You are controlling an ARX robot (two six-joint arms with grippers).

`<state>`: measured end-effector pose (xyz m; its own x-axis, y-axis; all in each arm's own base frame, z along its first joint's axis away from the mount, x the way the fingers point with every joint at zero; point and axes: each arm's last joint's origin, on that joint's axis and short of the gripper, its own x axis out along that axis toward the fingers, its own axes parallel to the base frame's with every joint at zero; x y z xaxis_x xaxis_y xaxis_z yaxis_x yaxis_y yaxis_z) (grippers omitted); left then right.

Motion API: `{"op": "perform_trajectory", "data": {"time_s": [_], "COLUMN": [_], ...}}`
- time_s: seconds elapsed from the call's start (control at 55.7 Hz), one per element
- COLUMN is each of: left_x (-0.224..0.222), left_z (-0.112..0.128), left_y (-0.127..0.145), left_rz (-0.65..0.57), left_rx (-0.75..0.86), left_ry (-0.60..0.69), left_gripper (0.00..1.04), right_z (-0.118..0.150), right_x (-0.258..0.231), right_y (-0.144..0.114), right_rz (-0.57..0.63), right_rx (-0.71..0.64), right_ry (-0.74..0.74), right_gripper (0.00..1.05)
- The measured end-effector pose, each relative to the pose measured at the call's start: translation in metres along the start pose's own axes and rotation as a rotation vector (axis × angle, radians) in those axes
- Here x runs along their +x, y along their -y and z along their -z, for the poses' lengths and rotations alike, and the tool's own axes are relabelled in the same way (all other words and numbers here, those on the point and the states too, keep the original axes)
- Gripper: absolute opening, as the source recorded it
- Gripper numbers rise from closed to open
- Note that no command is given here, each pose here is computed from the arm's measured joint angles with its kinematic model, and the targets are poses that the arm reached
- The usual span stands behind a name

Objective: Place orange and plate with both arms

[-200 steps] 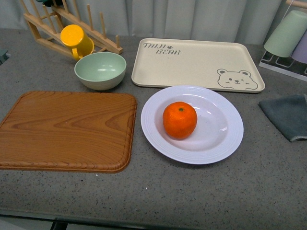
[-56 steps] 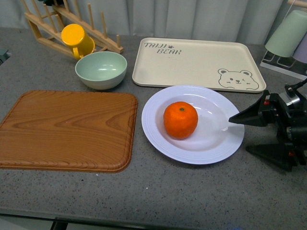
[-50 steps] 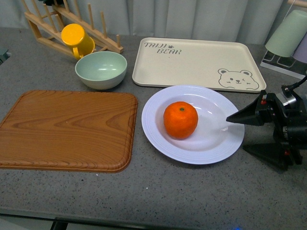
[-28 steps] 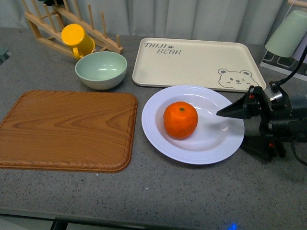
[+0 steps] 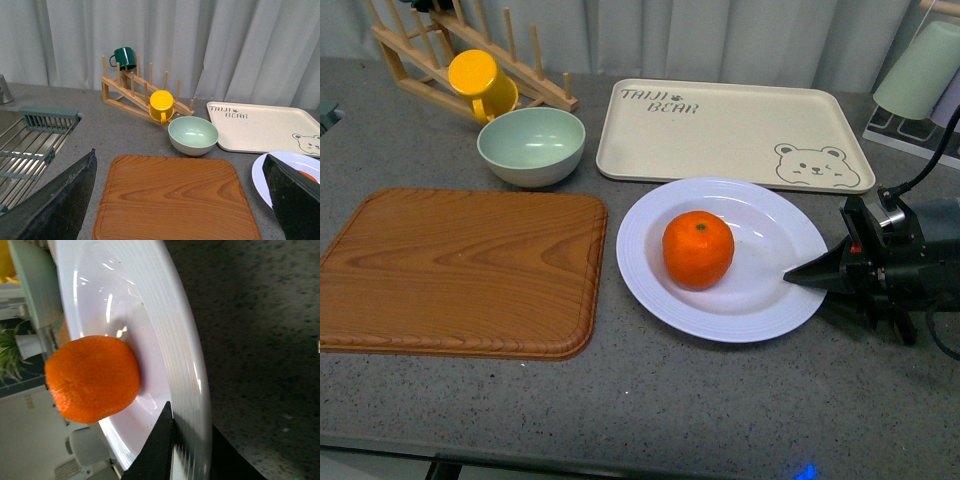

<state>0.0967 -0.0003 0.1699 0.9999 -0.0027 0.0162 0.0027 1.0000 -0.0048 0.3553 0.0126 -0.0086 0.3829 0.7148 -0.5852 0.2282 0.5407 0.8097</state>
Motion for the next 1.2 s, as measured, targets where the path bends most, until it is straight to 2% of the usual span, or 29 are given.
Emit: {"op": "perform_trajectory", "data": {"time_s": [0.072, 0.323, 0.467, 0.718, 0.951, 1.203], "left_x": [0.000, 0.000, 0.000, 0.000, 0.000, 0.000], "left_z": [0.000, 0.000, 0.000, 0.000, 0.000, 0.000], "left_y": [0.000, 0.000, 0.000, 0.000, 0.000, 0.000], "left_rz": [0.000, 0.000, 0.000, 0.000, 0.000, 0.000], "left_rx": [0.000, 0.000, 0.000, 0.000, 0.000, 0.000], "left_ry": [0.000, 0.000, 0.000, 0.000, 0.000, 0.000], "left_gripper": [0.98, 0.98, 0.98, 0.98, 0.98, 0.98], "right_z": [-0.002, 0.001, 0.004, -0.008, -0.013, -0.030], "right_x": [-0.001, -0.004, -0.012, -0.025, -0.005, 0.024], "right_y": [-0.003, -0.007, -0.015, -0.038, -0.045, -0.059], "right_rz": [-0.023, -0.056, -0.124, -0.258, -0.296, -0.340], "right_rx": [-0.008, -0.024, -0.006, 0.020, 0.079, 0.123], "right_ry": [-0.005, 0.018, 0.059, 0.166, 0.210, 0.301], "right_gripper": [0.03, 0.03, 0.03, 0.03, 0.03, 0.03]}}
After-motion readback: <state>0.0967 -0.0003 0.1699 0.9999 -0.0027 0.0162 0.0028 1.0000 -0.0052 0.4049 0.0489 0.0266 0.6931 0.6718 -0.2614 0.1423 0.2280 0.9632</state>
